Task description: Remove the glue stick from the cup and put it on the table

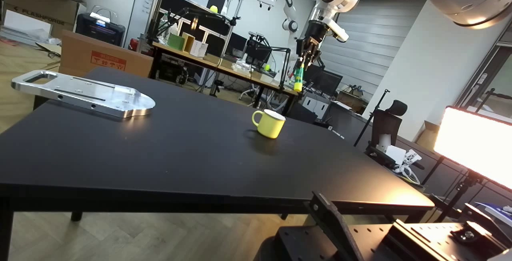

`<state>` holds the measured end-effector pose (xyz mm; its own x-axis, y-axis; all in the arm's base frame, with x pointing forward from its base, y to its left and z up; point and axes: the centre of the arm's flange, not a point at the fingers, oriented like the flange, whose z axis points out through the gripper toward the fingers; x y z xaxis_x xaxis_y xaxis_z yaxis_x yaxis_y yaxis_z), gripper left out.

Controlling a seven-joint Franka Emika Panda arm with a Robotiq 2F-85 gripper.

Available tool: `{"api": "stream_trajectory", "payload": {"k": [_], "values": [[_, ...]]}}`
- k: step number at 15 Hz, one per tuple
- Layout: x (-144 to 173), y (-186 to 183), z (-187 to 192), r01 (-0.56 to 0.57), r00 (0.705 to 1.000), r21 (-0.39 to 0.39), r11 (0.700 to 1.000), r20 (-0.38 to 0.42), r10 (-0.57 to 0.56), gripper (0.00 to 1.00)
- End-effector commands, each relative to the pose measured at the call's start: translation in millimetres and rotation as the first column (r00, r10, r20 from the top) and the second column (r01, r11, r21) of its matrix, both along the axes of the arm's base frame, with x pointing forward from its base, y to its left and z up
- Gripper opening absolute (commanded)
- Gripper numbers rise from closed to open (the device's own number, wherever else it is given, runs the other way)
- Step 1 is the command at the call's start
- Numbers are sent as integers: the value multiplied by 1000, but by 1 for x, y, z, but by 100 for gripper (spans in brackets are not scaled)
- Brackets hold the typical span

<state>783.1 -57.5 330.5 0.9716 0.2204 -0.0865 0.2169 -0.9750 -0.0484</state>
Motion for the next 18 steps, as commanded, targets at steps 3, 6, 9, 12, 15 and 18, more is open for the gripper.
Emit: {"api": "stream_trajectory", "payload": {"k": [3, 6, 9, 12, 15, 18], "values": [[-67, -43, 22, 114, 978, -79, 990, 185, -98, 9], [-68, -74, 17, 179, 964, -72, 981, 215, -160, 9], [-8, -92, 12, 153, 970, -79, 985, 204, -134, 34], [-22, -108, 6, 175, 971, -85, 981, 178, -158, 34], [-24, -104, 8, 175, 971, -84, 981, 177, -158, 34], [-27, -105, 5, 198, 954, -69, 978, 244, -176, 9]]}}
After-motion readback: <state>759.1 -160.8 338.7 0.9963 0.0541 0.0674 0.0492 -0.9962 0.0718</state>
